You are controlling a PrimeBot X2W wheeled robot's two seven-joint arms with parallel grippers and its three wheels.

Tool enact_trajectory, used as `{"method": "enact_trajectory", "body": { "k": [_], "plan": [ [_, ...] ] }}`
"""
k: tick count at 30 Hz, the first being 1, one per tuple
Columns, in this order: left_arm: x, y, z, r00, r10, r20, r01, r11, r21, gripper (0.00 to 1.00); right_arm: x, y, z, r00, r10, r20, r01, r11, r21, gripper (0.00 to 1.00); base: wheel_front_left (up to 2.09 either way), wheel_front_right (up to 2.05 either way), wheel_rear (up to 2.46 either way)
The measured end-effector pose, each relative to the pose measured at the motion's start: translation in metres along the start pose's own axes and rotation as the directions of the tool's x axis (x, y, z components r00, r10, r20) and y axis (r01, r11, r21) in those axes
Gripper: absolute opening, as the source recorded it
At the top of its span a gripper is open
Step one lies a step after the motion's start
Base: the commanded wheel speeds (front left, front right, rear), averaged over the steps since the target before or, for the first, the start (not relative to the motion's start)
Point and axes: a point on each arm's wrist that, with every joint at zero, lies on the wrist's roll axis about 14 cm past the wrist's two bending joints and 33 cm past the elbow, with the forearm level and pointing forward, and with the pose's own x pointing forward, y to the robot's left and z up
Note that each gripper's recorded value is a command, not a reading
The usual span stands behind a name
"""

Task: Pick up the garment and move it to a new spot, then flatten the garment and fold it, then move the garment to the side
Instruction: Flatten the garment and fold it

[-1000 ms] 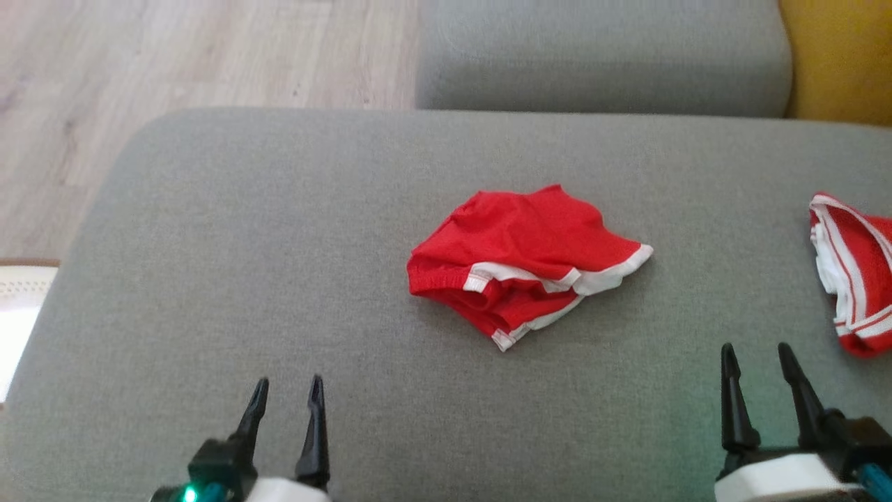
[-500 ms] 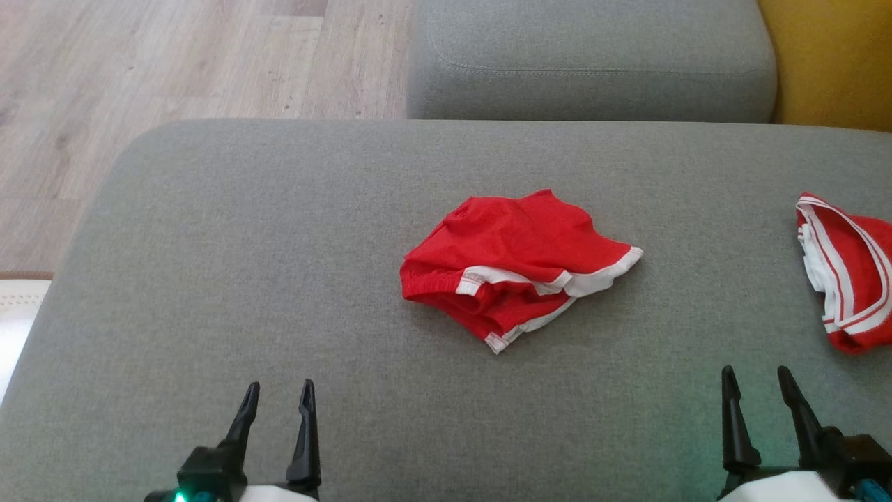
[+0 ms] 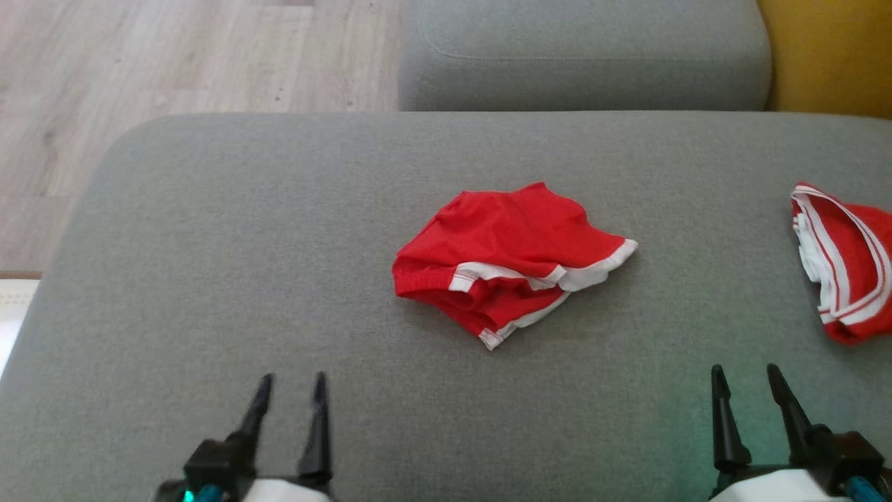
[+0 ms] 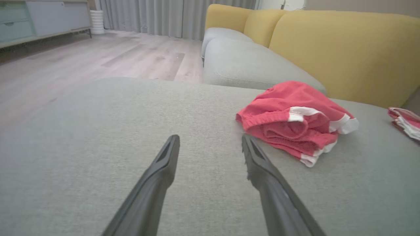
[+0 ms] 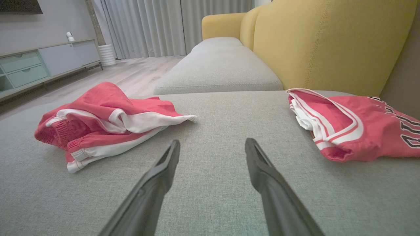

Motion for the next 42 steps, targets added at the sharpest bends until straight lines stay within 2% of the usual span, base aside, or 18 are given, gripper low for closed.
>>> {"method": "enact_trajectory", "body": {
  "k": [4, 7, 9, 10, 13, 19, 21, 33, 39, 42],
  "plan": [
    [0.011, -0.037, -0.005, 0.993, -0.112, -0.025, 0.108, 0.988, -0.113, 1.00, 0.000, 0.000, -0.003, 1.000, -0.002, -0.009, 0.002, 1.000, 0.001, 1.00, 0.00, 0.00, 0.00],
    [0.027, -0.072, -0.010, 0.977, -0.206, -0.059, 0.187, 0.952, -0.243, 1.00, 0.005, -0.001, 0.001, 1.000, -0.007, 0.002, 0.007, 1.000, 0.005, 1.00, 0.00, 0.00, 0.00],
    [0.041, -0.096, -0.010, 0.957, -0.279, -0.076, 0.248, 0.928, -0.279, 1.00, 0.009, -0.002, 0.004, 1.000, -0.012, 0.012, 0.012, 1.000, 0.007, 1.00, 0.00, 0.00, 0.00],
    [0.054, -0.113, -0.010, 0.942, -0.321, -0.095, 0.276, 0.905, -0.325, 1.00, 0.010, -0.004, 0.005, 1.000, -0.019, 0.014, 0.018, 1.000, 0.009, 1.00, 0.00, 0.00, 0.00],
    [0.070, -0.129, -0.019, 0.927, -0.347, -0.144, 0.276, 0.889, -0.366, 1.00, 0.009, -0.010, 0.003, 0.999, -0.040, 0.008, 0.040, 0.999, 0.012, 1.00, 0.00, 0.00, 0.00],
    [0.085, -0.137, -0.048, 0.905, -0.324, -0.275, 0.174, 0.873, -0.455, 1.00, -0.001, -0.026, -0.004, 0.995, -0.096, -0.015, 0.096, 0.995, 0.017, 1.00, 0.00, 0.00, 0.00],
    [0.088, -0.136, -0.056, 0.901, -0.311, -0.302, 0.149, 0.877, -0.457, 1.00, -0.003, -0.029, -0.006, 0.994, -0.107, -0.020, 0.108, 0.994, 0.017, 1.00, 0.00, 0.00, 0.00],
    [0.113, -0.138, -0.057, 0.899, -0.300, -0.319, 0.108, 0.858, -0.503, 1.00, 0.002, -0.035, -0.004, 0.992, -0.124, -0.015, 0.124, 0.992, 0.015, 1.00, 0.00, 0.00, 0.00],
    [0.114, -0.148, -0.050, 0.894, -0.332, -0.300, 0.113, 0.817, -0.566, 1.00, -0.001, -0.038, -0.005, 0.991, -0.134, -0.018, 0.135, 0.991, 0.015, 1.00, 0.00, 0.00, 0.00],
    [0.114, -0.151, -0.047, 0.894, -0.339, -0.292, 0.121, 0.810, -0.573, 1.00, -0.001, -0.038, -0.005, 0.990, -0.136, -0.020, 0.136, 0.991, 0.015, 1.00, 0.00, 0.00, 0.00]
  ]
}}
